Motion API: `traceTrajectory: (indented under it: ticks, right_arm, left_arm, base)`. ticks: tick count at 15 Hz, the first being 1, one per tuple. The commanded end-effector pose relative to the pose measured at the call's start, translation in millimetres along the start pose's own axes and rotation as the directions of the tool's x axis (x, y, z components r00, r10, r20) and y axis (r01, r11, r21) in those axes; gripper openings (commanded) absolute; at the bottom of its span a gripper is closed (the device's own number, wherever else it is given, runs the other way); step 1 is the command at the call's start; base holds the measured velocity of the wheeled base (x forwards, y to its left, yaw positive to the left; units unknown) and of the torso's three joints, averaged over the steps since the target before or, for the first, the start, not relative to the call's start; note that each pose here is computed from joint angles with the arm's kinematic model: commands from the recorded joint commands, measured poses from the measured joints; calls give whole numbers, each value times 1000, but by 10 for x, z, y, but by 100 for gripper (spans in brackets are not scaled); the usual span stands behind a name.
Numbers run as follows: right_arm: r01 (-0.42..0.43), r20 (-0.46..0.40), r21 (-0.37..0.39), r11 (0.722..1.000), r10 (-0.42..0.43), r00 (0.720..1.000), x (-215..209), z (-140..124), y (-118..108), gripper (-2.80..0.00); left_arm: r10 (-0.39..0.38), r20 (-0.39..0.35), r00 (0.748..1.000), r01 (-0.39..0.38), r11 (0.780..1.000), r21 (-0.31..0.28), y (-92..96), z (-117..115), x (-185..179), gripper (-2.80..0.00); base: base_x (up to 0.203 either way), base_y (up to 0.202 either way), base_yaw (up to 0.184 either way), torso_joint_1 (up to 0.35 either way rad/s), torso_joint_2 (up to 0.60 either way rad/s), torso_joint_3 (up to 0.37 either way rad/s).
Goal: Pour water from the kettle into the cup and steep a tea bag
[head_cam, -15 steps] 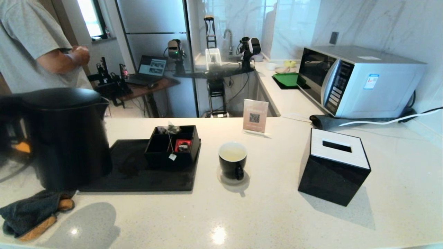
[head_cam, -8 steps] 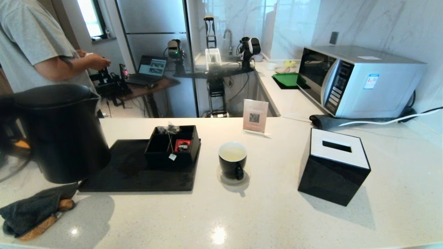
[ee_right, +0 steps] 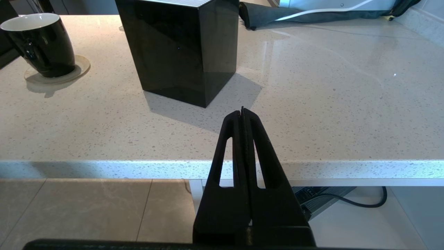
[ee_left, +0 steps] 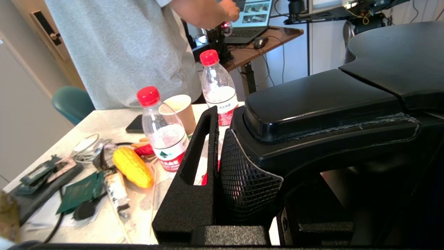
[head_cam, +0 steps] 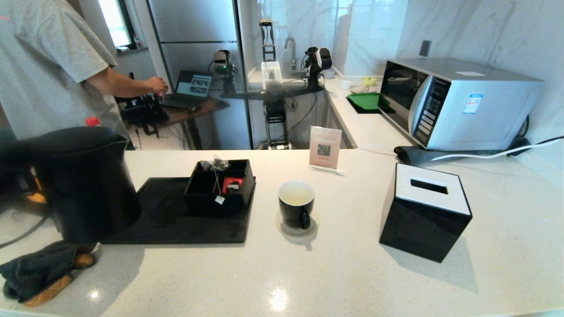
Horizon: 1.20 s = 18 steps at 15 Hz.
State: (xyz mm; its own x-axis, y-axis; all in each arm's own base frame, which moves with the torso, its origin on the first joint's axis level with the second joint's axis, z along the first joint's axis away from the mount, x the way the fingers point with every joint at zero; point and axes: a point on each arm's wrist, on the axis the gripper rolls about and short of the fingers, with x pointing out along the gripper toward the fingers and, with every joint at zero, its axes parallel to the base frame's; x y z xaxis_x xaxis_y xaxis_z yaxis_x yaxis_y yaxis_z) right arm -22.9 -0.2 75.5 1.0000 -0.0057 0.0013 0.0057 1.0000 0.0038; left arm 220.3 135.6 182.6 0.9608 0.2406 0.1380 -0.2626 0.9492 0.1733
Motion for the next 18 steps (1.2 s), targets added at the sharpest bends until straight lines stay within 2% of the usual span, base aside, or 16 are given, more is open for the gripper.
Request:
traceTrajectory:
  ticks: [1, 4, 7, 14, 18]
  right_arm:
    - [-1, -1, -1, 1000, 1, 1000, 1, 0, 0, -280]
    - [0, -1, 0, 1000, 0, 1000, 1, 0, 0, -280]
    - [0, -1, 1, 1000, 0, 1000, 1, 0, 0, -280]
    - [0, -1, -1, 1000, 0, 1000, 1, 0, 0, -280]
    - [0, -1, -1, 1000, 0, 1000, 1, 0, 0, -280]
  left_arm:
    - [-13, -43, 999, 12, 1000, -17, -15, -243, 97, -280]
    - [-17, -52, 999, 16, 1000, -23, -21, -459, 189, -280]
    - [-51, -51, 997, 48, 997, -61, -108, -668, 360, -280]
    - [-106, -7, 994, 105, 990, -91, -243, -808, 770, -280]
    - [-126, -18, 992, 123, 987, -106, -304, -930, 882, -280]
  base:
    - [0, 0, 0, 0, 0, 0]
    - [0, 0, 0, 0, 0, 0]
    - [0, 0, 0, 0, 0, 0]
    - [0, 0, 0, 0, 0, 0]
    - [0, 0, 0, 0, 0, 0]
